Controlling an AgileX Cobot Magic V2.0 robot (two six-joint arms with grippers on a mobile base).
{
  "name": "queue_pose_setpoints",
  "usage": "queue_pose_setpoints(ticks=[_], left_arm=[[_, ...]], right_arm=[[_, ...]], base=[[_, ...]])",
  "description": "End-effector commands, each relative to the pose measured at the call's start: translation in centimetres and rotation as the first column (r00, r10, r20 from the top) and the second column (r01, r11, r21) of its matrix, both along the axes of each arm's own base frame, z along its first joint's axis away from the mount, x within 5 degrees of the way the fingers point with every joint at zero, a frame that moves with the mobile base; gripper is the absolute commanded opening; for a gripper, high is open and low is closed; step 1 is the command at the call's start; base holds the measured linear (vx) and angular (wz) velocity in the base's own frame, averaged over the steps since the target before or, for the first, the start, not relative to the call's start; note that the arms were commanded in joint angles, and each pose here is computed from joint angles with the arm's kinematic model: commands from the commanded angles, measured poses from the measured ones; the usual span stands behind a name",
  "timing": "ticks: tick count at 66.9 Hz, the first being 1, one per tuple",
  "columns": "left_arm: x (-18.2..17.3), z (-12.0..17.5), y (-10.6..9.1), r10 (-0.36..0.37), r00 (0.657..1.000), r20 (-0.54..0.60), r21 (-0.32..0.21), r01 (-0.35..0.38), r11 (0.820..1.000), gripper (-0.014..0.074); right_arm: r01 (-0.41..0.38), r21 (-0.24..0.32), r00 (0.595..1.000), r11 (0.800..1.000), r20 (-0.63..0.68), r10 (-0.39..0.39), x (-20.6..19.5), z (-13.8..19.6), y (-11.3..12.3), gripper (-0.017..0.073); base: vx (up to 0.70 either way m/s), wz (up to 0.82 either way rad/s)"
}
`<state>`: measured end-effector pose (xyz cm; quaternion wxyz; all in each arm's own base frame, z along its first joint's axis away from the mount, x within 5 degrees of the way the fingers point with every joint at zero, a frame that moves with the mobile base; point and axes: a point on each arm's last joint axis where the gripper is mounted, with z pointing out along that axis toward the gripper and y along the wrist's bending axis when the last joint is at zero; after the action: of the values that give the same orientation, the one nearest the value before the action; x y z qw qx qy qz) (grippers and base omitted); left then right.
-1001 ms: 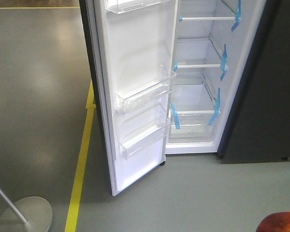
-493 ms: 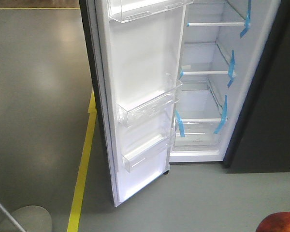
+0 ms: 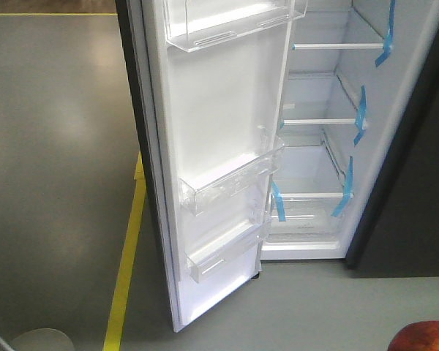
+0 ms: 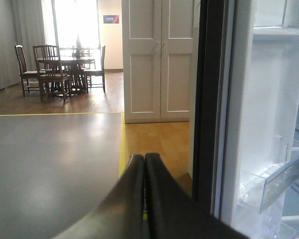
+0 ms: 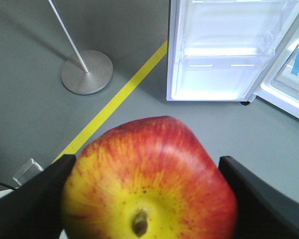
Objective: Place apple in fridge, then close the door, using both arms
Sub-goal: 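Approach the open refrigerator door bins with the apple held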
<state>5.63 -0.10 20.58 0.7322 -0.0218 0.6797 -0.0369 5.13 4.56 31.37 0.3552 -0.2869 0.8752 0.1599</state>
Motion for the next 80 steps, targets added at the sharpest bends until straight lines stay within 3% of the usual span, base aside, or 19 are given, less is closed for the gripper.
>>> queue_pose_setpoints(ticks=[1,80], left_arm=[[-0.30,1.23,0.00,-0.001,0.995,0.095,-0.013,0.003,1.000,-0.0006],[-0.30,1.23,0.00,-0.001,0.995,0.095,-0.013,0.003,1.000,-0.0006]], right_arm=[[0.006,0.047,0.998,0.999,0.070,-0.009,0.38,1.21,0.20,0.0213],[0.006,0.047,0.998,0.999,0.070,-0.009,0.38,1.21,0.20,0.0213]], base=[[0.13,0.00],[0.10,-0.01]])
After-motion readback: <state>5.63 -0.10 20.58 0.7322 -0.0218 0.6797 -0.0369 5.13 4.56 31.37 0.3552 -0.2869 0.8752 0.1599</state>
